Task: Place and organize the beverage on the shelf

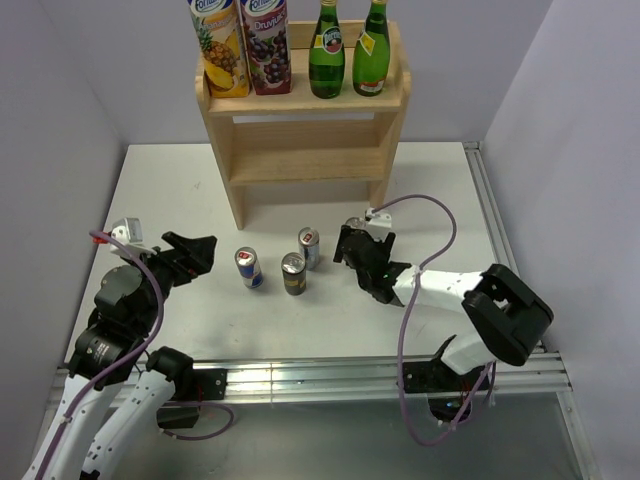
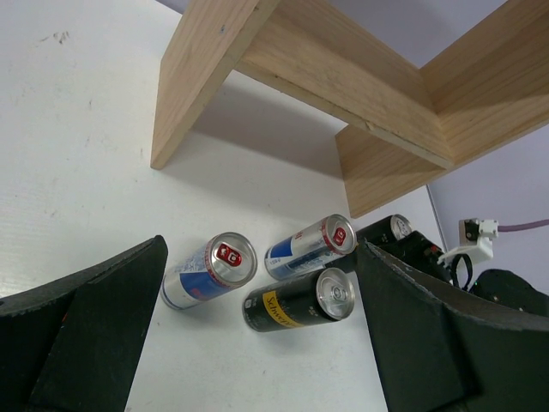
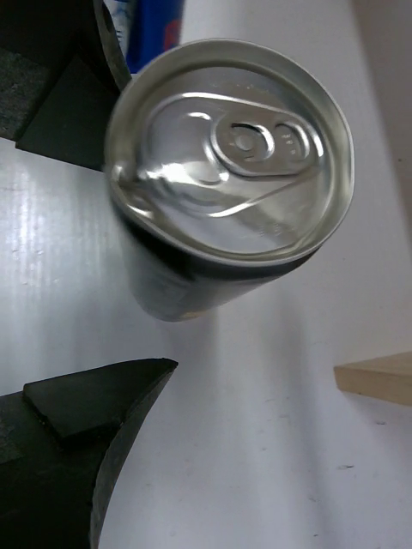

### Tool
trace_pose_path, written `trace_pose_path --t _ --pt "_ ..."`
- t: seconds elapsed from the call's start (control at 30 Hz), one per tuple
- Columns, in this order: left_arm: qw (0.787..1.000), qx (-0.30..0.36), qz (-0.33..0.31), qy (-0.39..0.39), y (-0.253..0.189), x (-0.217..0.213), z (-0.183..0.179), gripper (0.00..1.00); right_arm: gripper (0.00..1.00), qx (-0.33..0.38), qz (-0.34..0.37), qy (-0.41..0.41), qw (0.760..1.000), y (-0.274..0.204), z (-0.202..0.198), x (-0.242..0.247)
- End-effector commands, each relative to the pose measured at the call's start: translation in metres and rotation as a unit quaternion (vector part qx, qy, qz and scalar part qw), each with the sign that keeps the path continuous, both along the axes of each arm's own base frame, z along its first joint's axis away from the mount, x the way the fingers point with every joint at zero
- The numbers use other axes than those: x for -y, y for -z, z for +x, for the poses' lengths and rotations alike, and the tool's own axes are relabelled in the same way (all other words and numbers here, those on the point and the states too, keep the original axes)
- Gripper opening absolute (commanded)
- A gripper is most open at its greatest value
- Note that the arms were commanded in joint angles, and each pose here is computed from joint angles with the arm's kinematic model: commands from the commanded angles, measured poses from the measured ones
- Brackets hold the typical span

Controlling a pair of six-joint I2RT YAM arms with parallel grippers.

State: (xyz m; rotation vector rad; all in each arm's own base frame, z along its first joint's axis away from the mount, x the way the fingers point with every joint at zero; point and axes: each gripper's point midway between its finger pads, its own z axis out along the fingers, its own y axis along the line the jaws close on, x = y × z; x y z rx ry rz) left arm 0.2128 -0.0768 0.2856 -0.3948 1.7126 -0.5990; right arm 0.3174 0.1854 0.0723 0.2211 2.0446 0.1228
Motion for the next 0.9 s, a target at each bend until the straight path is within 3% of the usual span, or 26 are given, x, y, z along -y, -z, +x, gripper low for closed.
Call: trace_pose_path --t 0.0,0.33,0.43,0.53,0.63,0.67,0.73,0.87 --pt "1.000 0.011 0.002 0.001 -0.005 0.001 0.003 0.99 0.89 0.044 0.039 0.006 0.998 -0.026 0.030 -0.014" --pt "1.000 0.010 0.005 0.007 -0.005 0.003 0.004 0.99 0.88 0.047 0.013 0.020 0.999 0.000 0.062 -0.017" --pt "1.000 0.009 0.005 0.009 -0.004 0.004 0.004 0.99 0.82 0.049 0.006 0.024 0.998 0.006 0.065 -0.016" --pt "1.000 0.010 0.005 0.009 -0.005 0.004 0.004 0.99 0.68 0.047 0.000 0.024 0.999 0.013 0.066 -0.016" --pt "1.000 0.011 0.004 0.009 -0.005 0.004 0.003 0.99 0.34 0.049 -0.001 0.021 0.999 0.012 0.066 -0.016" --pt "1.000 0.012 0.003 0.009 -0.005 0.004 0.003 0.99 0.08 0.048 -0.001 0.020 0.999 0.013 0.066 -0.016" --pt "1.000 0.010 0.004 0.008 -0.004 0.004 0.004 0.99 0.00 0.047 -0.001 0.021 0.999 0.009 0.065 -0.015" --pt "1.000 0.012 0.004 0.008 -0.005 0.004 0.003 0.99 0.00 0.061 0.015 0.016 0.998 -0.015 0.056 -0.017"
